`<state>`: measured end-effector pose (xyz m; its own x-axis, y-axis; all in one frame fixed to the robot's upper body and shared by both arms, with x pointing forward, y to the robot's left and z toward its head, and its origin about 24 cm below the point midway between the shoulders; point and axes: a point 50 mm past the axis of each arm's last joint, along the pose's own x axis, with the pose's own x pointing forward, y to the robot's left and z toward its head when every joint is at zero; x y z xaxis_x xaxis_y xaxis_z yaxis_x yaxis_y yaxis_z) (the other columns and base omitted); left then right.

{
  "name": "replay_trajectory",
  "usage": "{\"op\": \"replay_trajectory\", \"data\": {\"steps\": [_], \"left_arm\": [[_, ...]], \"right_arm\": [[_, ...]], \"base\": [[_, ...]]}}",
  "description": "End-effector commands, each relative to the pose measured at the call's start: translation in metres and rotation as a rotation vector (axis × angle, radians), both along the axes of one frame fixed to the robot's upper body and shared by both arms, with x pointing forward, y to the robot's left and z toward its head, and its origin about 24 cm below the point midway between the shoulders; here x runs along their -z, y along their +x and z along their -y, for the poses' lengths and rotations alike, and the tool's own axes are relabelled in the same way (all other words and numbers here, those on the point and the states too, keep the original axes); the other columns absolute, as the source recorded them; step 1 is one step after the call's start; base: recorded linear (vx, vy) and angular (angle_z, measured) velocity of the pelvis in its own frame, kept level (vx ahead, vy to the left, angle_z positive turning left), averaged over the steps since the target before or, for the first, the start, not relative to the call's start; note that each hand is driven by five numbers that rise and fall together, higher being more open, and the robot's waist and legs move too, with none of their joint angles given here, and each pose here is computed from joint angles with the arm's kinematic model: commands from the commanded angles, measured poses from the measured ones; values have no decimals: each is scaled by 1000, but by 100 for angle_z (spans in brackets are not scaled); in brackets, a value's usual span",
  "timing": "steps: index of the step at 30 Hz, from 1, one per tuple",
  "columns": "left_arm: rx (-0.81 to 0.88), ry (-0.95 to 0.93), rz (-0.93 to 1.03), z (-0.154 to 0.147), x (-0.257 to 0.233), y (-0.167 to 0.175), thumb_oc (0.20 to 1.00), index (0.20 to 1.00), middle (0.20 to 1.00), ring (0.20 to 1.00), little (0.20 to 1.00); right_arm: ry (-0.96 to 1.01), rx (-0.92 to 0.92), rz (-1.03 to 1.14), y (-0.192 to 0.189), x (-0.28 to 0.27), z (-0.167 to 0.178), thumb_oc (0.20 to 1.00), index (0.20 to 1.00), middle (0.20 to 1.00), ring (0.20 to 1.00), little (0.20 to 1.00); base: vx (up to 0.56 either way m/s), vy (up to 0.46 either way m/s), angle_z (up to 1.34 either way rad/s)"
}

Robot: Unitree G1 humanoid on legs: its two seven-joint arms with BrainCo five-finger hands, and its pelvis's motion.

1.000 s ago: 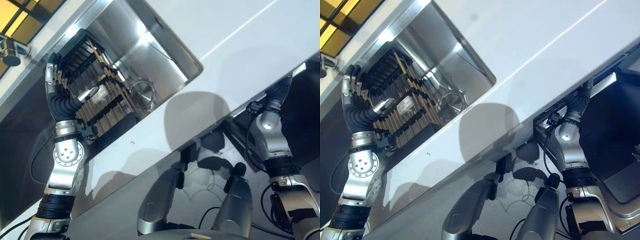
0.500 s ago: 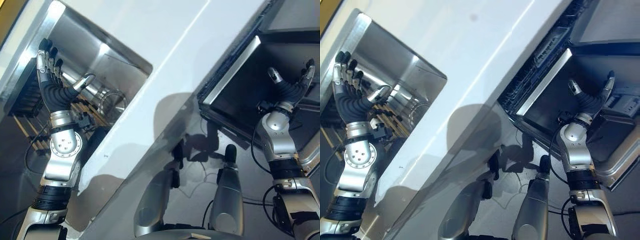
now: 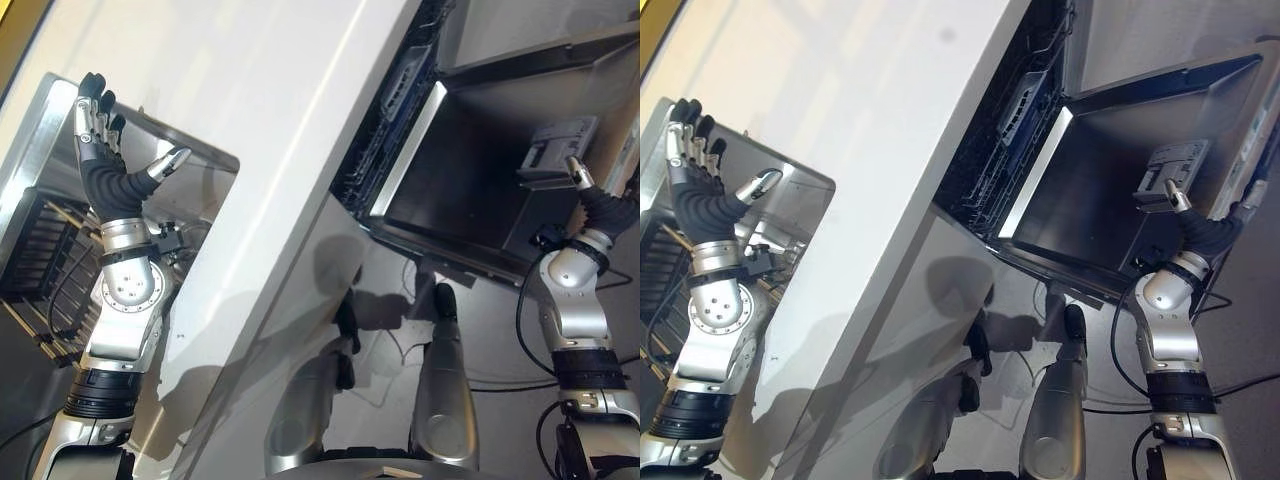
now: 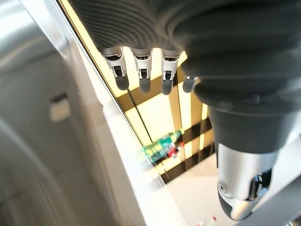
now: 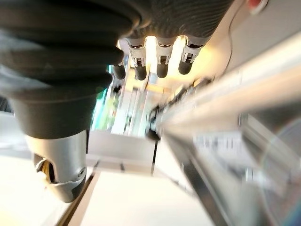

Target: Pick up plates and place into dishwasher.

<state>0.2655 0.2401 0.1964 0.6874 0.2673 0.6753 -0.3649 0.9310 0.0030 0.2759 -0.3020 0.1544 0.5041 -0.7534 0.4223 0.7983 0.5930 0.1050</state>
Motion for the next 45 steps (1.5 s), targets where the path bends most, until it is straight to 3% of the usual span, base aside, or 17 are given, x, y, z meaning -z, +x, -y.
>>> {"op": "replay_trajectory", "data": {"steps": [1, 9, 18, 27, 38, 45], "left_arm": [[4, 4, 64, 2, -5, -5, 1000, 1000, 1000, 1000, 1000], [8, -23, 46, 6, 6, -3, 1000, 1000, 1000, 1000, 1000], [15, -28, 80, 18, -2, 9, 1000, 1000, 1000, 1000, 1000], [78, 12, 93, 37, -10, 20, 1000, 1000, 1000, 1000, 1000], [202, 120, 125, 61, -27, 21, 1000, 1000, 1000, 1000, 1000], [244, 110, 121, 60, -28, 22, 1000, 1000, 1000, 1000, 1000]], "right_arm": [[-46, 47, 162, -22, -20, 4, 1000, 1000, 1000, 1000, 1000], [40, 117, 28, -39, 18, 31, 1000, 1000, 1000, 1000, 1000], [180, 102, -41, -40, 62, 35, 1000, 1000, 1000, 1000, 1000], [511, -314, 185, -10, 78, 15, 1000, 1000, 1000, 1000, 1000], [268, -768, 139, 56, 11, -21, 1000, 1000, 1000, 1000, 1000], [109, -1055, 272, 61, -47, -56, 1000, 1000, 1000, 1000, 1000]], "base": [[24, 105, -32], [4, 171, -33], [-16, 143, -37], [-50, -9, -6], [-53, -82, 16], [-7, -19, 10]]}}
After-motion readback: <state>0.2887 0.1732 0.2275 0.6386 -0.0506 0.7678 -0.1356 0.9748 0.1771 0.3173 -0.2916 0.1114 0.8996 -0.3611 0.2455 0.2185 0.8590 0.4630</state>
